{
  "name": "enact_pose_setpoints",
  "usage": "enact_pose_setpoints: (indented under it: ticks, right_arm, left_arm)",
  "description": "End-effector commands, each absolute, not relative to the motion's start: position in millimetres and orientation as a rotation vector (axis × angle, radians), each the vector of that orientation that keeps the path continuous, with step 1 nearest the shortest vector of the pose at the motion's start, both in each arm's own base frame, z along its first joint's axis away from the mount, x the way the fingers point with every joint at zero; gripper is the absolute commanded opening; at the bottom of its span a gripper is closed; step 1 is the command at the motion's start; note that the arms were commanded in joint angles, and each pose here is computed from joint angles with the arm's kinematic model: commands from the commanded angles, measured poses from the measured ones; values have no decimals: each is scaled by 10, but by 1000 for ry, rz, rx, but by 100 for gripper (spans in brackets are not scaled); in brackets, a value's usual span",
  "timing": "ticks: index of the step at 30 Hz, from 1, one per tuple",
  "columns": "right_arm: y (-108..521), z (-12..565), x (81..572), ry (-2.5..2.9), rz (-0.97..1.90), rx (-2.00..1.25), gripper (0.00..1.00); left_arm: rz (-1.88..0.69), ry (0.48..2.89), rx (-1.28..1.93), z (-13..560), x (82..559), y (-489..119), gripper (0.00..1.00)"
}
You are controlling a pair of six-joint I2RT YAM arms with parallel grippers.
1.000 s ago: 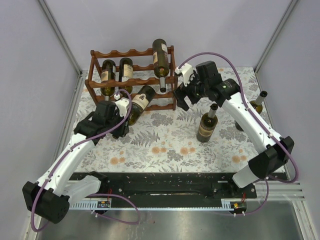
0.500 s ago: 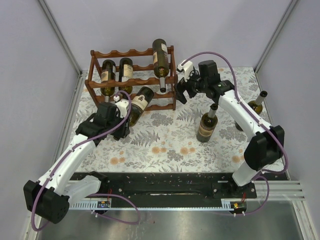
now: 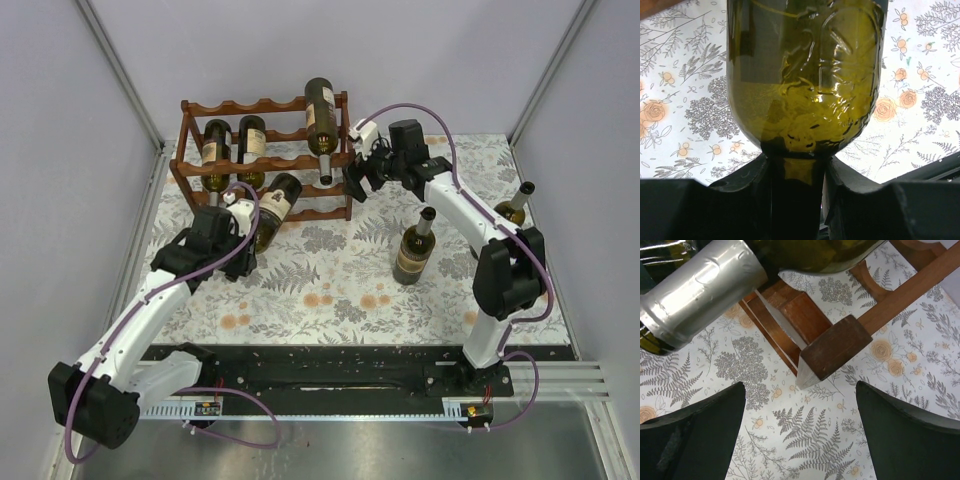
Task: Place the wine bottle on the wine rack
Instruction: Place the wine bottle in the wine rack.
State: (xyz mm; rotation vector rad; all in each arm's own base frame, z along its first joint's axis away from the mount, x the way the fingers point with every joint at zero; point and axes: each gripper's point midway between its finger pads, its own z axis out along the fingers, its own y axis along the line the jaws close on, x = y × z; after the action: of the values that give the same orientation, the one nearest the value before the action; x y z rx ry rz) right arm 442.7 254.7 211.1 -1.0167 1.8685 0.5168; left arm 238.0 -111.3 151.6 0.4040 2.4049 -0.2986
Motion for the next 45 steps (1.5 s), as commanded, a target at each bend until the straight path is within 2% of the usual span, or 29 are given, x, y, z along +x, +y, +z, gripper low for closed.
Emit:
enact_pose_setpoints:
  ticks: [1, 13, 19, 34, 41, 45]
  right_arm:
    - [2670, 2458, 4594, 1705, 546, -1037, 100]
    - [2916, 2415, 4436, 1622, 763, -1087, 99]
    - [2988, 2511, 4272, 1608, 873, -1079, 94]
    - [3186, 2413, 3951, 1606, 930, -1135, 88]
    - [3335, 2386, 3734, 1601, 958, -1177, 87]
    - [3373, 2328, 3698, 1611, 950, -1190, 86]
  left_arm:
    - [-306, 2154, 295, 2052, 2764, -1131, 0]
    - [-375, 2198, 267, 1987, 2803, -1229, 0]
    - [-427, 2202, 282, 1952, 2859, -1332, 0]
    - [-621, 2200, 150, 1988, 2922, -1642, 0]
    - [-792, 2249, 58, 1744, 2888, -1874, 0]
    - [-782, 2232, 62, 1726, 2902, -1864, 0]
